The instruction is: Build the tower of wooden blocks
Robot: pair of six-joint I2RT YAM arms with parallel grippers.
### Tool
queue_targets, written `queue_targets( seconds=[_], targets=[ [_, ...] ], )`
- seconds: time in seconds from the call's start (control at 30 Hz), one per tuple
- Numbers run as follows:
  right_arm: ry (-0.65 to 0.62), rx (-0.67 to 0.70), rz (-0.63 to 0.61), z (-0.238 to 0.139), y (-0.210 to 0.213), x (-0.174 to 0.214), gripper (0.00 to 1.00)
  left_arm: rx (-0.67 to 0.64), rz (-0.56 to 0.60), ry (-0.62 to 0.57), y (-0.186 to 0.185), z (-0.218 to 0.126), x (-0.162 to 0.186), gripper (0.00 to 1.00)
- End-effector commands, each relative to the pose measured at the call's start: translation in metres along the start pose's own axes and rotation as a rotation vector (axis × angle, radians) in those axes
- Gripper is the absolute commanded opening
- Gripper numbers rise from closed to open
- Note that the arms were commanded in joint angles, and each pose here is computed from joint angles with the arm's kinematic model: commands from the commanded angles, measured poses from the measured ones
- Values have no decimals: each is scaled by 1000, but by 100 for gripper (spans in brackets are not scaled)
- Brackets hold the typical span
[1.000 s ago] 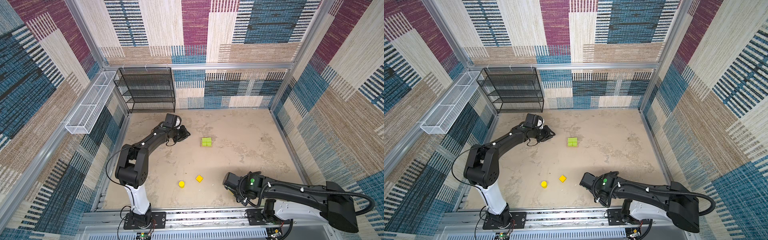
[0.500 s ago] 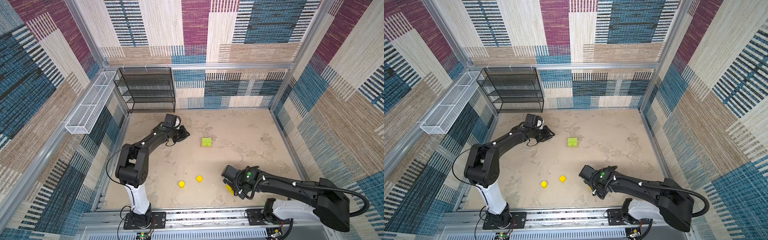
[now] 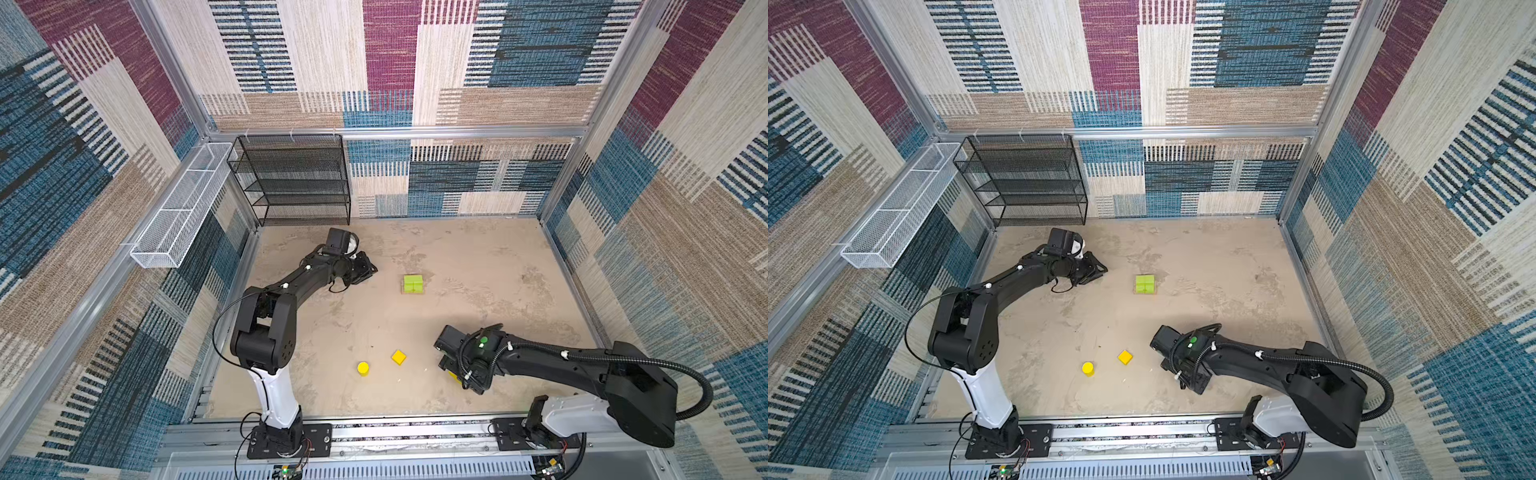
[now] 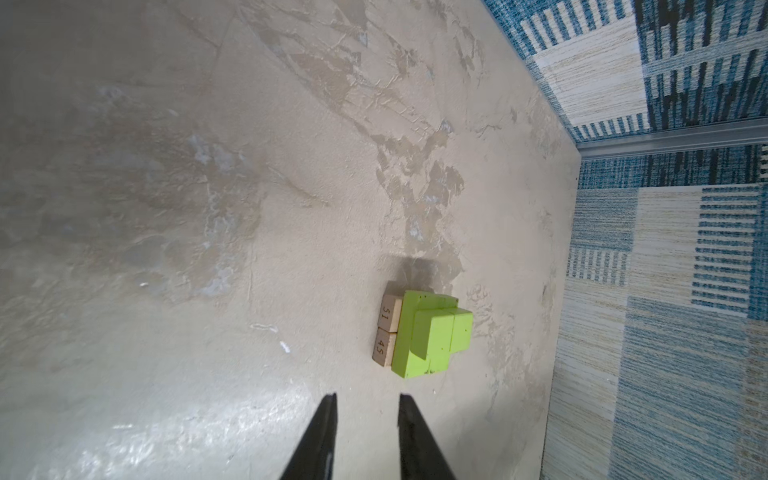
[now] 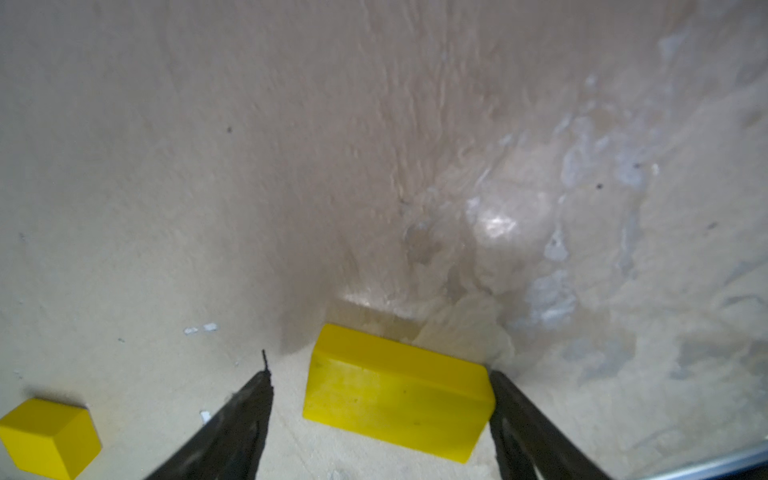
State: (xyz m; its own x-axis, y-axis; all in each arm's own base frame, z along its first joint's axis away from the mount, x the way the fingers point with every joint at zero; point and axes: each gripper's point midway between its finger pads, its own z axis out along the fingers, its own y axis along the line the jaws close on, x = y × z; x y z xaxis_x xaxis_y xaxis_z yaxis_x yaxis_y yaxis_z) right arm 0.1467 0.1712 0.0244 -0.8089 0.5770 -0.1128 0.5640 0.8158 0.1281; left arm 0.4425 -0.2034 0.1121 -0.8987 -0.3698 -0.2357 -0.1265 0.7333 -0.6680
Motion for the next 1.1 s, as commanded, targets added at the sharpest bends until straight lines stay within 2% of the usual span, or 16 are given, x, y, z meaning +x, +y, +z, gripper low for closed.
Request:
queue_targets(
  seconds=[0.0,0.13,0.37,0.5,0.63,0.83,1.07],
  targets=[
    [19,-19,-44,1,8,1,79,7,0,6,2,0,0,30],
    [12,-18,-98,2,16,-4,76,9,-3,6,3,0,0,30],
    [-4,33,-268,3,39,-11,67,7,-11,4,6,-1,-1,29],
    [9,49,-348,8,50,-9,68,7,-9,0,6,-2,-1,28],
    [-30,55,-379,1,59,-17,71,7,-13,-3,8,-3,-2,28],
    [-99,-24,-422,-21,75,-29,76,14,-16,-10,7,-5,-2,28],
    [-96,-56,-544,-27,63,-22,74,16,-12,-19,7,-7,-2,28]
  ],
)
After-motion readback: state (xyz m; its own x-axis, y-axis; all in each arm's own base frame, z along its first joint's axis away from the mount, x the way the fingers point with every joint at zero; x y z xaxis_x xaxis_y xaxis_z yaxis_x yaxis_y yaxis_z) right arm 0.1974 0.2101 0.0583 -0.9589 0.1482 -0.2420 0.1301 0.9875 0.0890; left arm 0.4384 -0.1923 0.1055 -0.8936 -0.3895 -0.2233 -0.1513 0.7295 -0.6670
